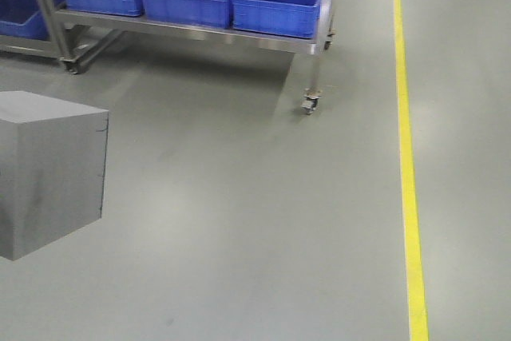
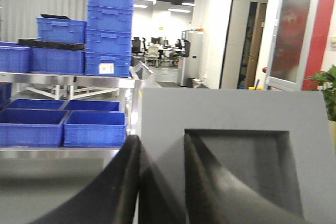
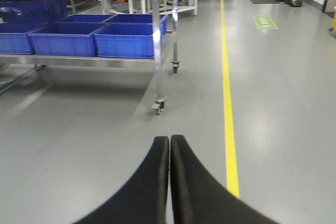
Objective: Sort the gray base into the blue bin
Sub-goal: 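Drive away from the table carrying the gray block in the left gripper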
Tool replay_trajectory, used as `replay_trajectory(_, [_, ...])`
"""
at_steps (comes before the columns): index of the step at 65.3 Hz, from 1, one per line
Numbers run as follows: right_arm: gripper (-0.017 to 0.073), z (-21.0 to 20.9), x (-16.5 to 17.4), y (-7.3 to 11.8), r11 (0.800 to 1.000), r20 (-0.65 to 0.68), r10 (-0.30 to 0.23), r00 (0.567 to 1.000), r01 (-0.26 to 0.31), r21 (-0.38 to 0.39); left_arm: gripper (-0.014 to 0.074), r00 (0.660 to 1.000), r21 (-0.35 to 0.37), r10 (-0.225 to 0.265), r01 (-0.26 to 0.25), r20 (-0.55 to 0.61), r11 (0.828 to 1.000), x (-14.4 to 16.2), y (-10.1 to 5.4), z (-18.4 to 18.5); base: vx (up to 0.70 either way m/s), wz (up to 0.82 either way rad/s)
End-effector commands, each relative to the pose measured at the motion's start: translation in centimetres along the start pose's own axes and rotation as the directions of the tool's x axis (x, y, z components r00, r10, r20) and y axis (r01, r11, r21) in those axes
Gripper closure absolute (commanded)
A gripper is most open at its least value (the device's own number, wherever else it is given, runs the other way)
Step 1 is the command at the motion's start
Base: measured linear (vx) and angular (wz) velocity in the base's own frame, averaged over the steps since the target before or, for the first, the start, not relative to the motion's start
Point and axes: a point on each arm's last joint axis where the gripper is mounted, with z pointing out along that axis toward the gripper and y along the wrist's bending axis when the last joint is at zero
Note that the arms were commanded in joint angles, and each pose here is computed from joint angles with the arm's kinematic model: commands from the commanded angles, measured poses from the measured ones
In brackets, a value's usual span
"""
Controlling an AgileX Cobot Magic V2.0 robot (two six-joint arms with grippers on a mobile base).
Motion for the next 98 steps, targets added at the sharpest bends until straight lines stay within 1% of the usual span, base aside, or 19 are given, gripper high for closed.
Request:
replay_trajectory(1, [0.0564,-0.02,-0.63,0.0,1.0,0.075,-0.014,0.997,0.014,0.0,0.06,0.991,0.029,-0.015,0.012,0.13,1.0,-1.91,-0.38,-0.08,0.16,-0.32])
replay_trajectory(28, [0.0564,-0.02,-0.64,0.0,1.0,0.076,-0.014,0.997,0.014,0.0,0.06,0.991,0.029,-0.015,0.012,0.13,1.0,-1.91,-0.38,-0.08,0.16,-0.33])
replay_trajectory(45, [0.0564,-0.02,-0.64,0.0,1.0,0.076,-0.014,0.997,0.014,0.0,0.06,0.991,0.029,-0.015,0.012,0.13,1.0,-1.91,-0.38,-0.08,0.2,-0.12])
replay_trajectory(65, [0.0564,-0.02,-0.64,0.0,1.0,0.076,-0.014,0.997,0.014,0.0,0.06,0.991,0.029,-0.015,0.012,0.13,1.0,-1.91,-0.38,-0.08,0.27,0.16])
replay_trajectory(98, [0.0564,-0.02,-0.63,0.0,1.0,0.075,-0.014,0.997,0.014,0.0,0.06,0.991,0.029,-0.015,0.012,0.13,1.0,-1.91,-0.38,-0.08,0.34,0.31])
